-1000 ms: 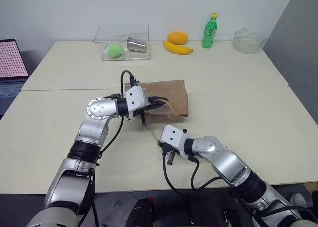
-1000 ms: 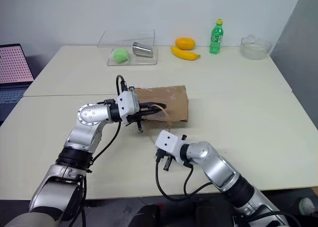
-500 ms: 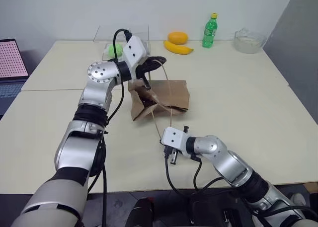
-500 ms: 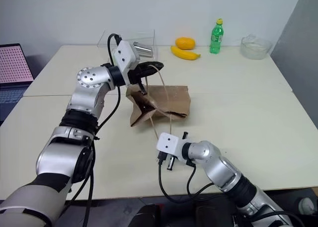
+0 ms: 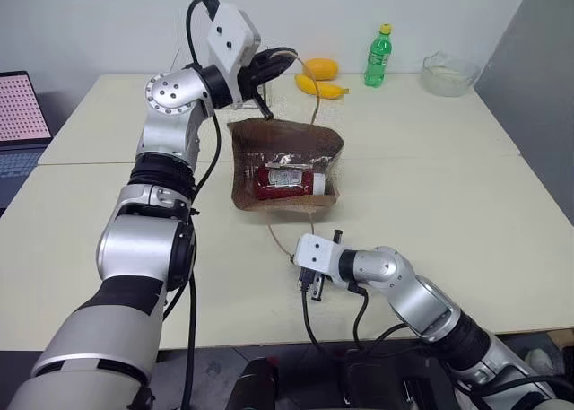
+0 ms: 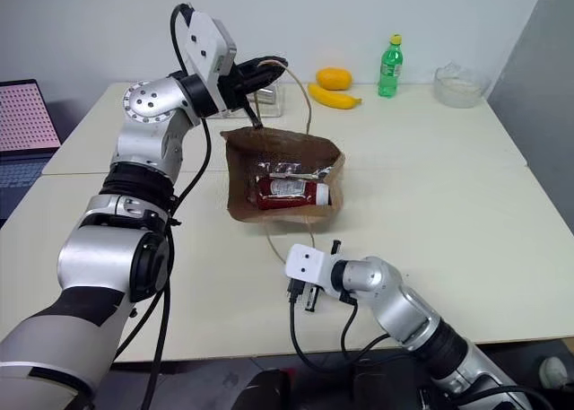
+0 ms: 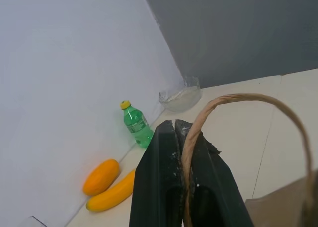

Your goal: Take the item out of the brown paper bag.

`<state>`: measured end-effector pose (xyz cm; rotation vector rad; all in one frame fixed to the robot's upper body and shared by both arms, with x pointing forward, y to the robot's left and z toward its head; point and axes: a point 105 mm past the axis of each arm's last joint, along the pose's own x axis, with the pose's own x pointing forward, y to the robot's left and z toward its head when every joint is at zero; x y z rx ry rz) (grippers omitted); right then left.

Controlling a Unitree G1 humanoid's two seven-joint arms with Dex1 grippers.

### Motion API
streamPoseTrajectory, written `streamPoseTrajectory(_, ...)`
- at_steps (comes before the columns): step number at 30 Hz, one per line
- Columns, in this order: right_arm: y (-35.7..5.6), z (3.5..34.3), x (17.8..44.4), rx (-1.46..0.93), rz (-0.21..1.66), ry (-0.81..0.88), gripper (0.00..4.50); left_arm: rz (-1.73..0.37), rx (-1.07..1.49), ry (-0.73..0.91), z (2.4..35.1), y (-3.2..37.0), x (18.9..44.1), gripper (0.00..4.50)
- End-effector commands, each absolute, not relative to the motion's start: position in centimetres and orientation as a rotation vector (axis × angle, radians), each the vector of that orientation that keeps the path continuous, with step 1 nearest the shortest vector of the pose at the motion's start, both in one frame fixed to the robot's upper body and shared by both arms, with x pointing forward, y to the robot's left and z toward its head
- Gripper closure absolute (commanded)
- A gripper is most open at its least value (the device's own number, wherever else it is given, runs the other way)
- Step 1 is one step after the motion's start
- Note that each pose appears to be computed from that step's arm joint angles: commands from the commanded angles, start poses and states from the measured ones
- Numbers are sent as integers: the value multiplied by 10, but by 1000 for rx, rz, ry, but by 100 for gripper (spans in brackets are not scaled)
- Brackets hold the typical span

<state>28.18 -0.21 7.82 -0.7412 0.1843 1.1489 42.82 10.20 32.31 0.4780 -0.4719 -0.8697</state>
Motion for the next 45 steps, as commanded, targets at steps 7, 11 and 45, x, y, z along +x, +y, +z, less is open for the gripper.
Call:
streamPoseTrajectory(7, -9, 100, 278, -615, 1103, 145, 322, -1157, 354, -394, 316, 106, 390, 450)
streamPoseTrajectory(11, -13, 118, 273, -590, 1107, 112, 178, -1193, 339, -347, 306, 104, 380, 450)
streamPoseTrajectory(45, 23, 170, 365, -793, 788, -12, 3, -1264, 131, -295, 313, 81, 364, 450)
